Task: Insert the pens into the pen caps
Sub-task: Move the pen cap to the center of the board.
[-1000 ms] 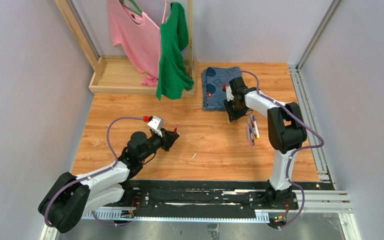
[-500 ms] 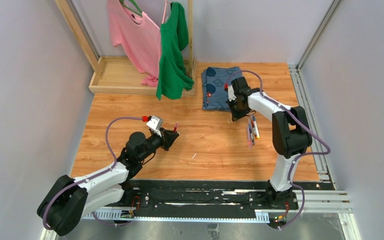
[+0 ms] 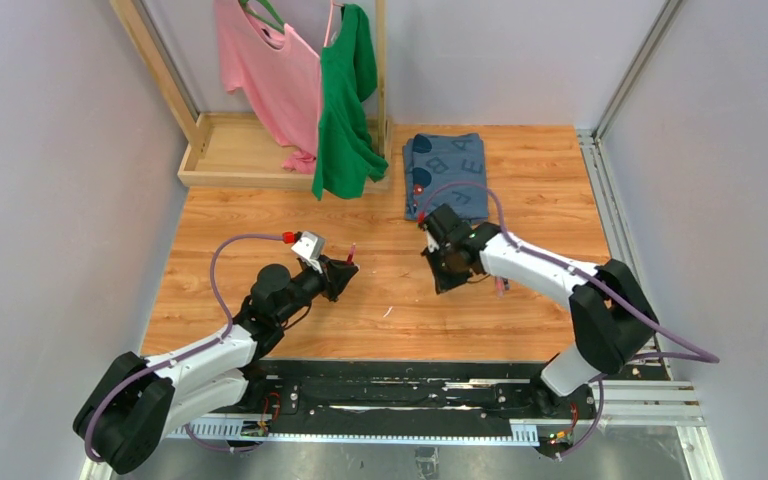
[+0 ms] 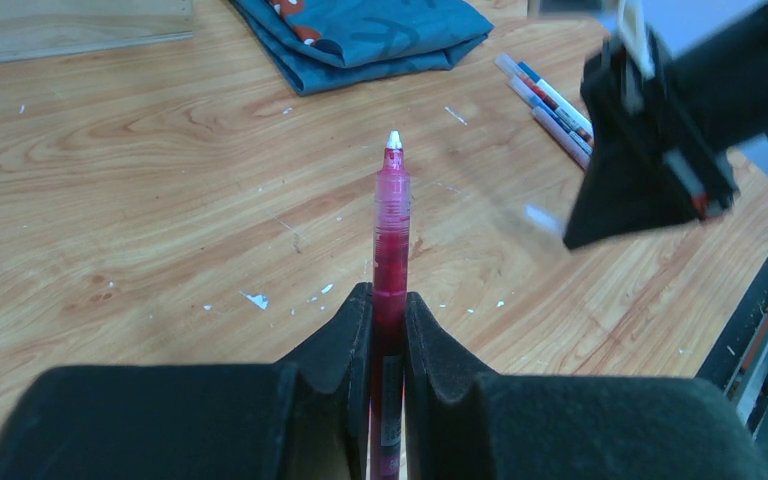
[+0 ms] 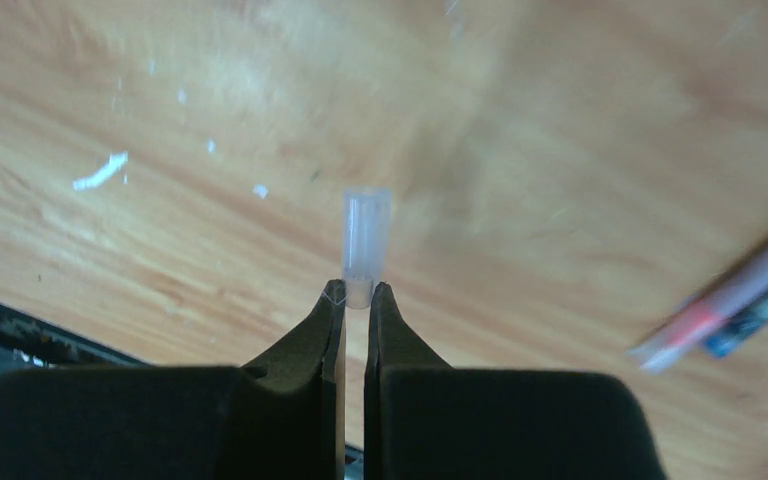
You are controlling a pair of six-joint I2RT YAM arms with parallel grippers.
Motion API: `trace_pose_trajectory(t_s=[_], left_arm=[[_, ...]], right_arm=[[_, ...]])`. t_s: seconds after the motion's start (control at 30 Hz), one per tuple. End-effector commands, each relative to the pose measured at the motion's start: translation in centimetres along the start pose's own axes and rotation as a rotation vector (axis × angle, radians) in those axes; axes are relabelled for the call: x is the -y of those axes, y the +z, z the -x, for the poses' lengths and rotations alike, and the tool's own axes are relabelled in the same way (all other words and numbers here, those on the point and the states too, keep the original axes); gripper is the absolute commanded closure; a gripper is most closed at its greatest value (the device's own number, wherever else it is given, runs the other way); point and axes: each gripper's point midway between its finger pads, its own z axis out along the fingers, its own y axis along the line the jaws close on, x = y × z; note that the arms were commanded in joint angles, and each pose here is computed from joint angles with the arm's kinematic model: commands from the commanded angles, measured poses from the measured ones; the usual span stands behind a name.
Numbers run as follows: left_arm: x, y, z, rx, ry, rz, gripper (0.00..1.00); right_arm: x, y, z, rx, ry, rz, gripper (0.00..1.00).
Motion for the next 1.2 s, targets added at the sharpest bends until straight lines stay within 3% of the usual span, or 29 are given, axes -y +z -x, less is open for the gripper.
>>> trace_pose_trajectory(t_s=[0.0,0.27,0.53,0.73,1.07,1.17], left_arm=[[0.2,-0.1,1.1,0.049,-0.001,-0.008,1.00],[0.1,-0.1,1.2,0.051,0.001,-0.002,1.00],[0.0,-0.2,1.3,0.055,0.004,0.000,1.00],[0.1,-0.3,1.4,0.059,0.003,-0.003,1.00],[0.2,-0.4,1.5,0.064,0.002,-0.005,1.00],[0.4,-0.4,1.5,0.064,-0.002,-0.016,1.00]], right_arm=[[-2.2,1.0,-3.9,-0.075,0.085,-0.064,0.99],[-4.9,3.3,-6.5,-0.161,0.077,-0.086,0.98],[-5.7,4.2,-6.2,-0.188,0.054,-0.068,0.72],[-5.3,4.3,-4.8,-0.178,0.018,-0.107,0.64],[-4.1,4.5,-5.3,-0.213,-0.008,-0.163,0.80],[-3.7,4.3,-5.6,-0.214,0.010,-0.164,0.94]])
